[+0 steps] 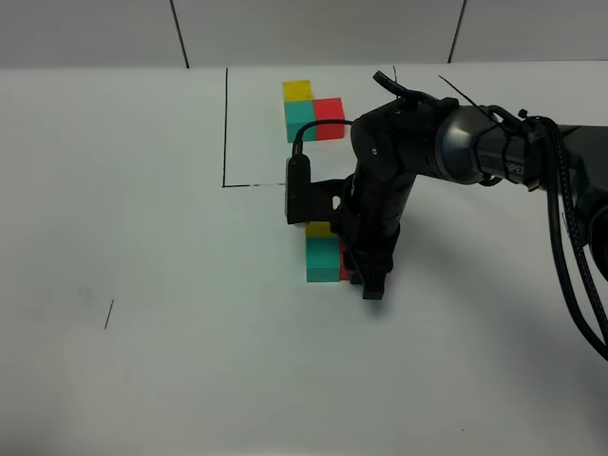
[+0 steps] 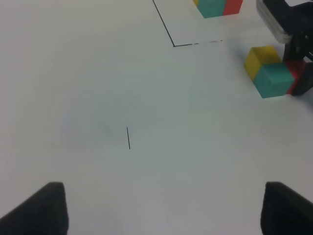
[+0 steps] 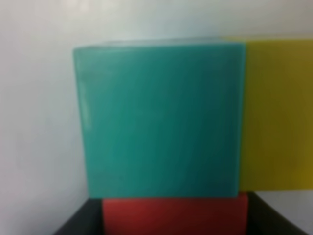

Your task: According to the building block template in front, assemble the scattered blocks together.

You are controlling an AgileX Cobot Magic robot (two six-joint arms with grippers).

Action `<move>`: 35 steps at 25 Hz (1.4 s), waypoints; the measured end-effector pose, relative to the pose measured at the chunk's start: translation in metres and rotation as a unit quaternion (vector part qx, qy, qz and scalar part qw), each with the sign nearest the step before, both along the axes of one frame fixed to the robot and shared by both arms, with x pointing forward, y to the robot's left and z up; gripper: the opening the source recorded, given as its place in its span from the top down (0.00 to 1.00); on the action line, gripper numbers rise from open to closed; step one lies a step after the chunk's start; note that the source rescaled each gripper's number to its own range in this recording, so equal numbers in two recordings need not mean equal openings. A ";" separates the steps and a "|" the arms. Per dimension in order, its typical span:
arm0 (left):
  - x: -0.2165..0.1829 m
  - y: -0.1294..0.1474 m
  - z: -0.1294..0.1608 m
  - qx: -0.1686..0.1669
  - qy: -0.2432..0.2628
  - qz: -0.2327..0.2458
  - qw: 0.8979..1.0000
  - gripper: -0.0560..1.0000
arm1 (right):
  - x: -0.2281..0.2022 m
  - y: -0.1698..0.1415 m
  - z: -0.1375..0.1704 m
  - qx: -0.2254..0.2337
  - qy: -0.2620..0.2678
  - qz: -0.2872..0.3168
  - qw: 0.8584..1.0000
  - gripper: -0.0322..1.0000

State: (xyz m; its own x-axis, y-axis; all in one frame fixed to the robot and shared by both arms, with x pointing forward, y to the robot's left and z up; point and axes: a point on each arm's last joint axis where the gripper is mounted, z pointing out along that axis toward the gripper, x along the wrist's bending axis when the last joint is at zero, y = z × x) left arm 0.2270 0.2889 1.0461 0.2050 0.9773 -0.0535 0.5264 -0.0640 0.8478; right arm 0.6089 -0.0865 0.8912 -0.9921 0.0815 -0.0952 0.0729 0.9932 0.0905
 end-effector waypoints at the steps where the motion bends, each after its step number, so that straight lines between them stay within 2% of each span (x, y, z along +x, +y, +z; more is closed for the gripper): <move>1: 0.000 0.000 0.000 0.000 0.000 0.000 1.000 0.16 | 0.000 0.000 0.000 -0.001 0.000 0.002 1.000 0.77; 17: 0.000 0.000 0.000 0.000 0.000 0.000 1.000 0.16 | 0.001 -0.001 0.000 0.009 0.007 0.003 1.000 0.75; 19: 0.000 0.000 0.000 0.000 0.000 0.000 1.000 0.16 | 0.000 -0.002 -0.002 0.009 0.012 0.001 1.000 0.64; 23: 0.000 0.000 0.000 0.000 0.000 0.000 1.000 0.16 | -0.001 -0.002 -0.001 0.008 0.018 -0.001 1.000 0.36; 26: 0.000 0.000 0.000 0.000 0.000 0.000 1.000 0.16 | -0.001 -0.002 0.002 0.008 0.013 -0.006 1.000 0.19; 30: 0.000 0.000 0.000 0.000 0.000 0.000 1.000 0.16 | -0.001 -0.005 0.019 0.005 -0.007 -0.010 1.000 0.11; 35: 0.000 0.000 0.000 0.000 0.000 0.000 1.000 0.16 | -0.003 -0.013 0.055 0.006 -0.034 -0.026 0.999 0.10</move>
State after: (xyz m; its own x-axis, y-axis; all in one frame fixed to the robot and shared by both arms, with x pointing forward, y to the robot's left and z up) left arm 0.2270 0.2889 1.0461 0.2050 0.9773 -0.0535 0.5264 -0.0640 0.8478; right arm 0.6056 -0.0993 0.9458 -0.9778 0.1336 -0.1611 0.1170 0.9872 0.1085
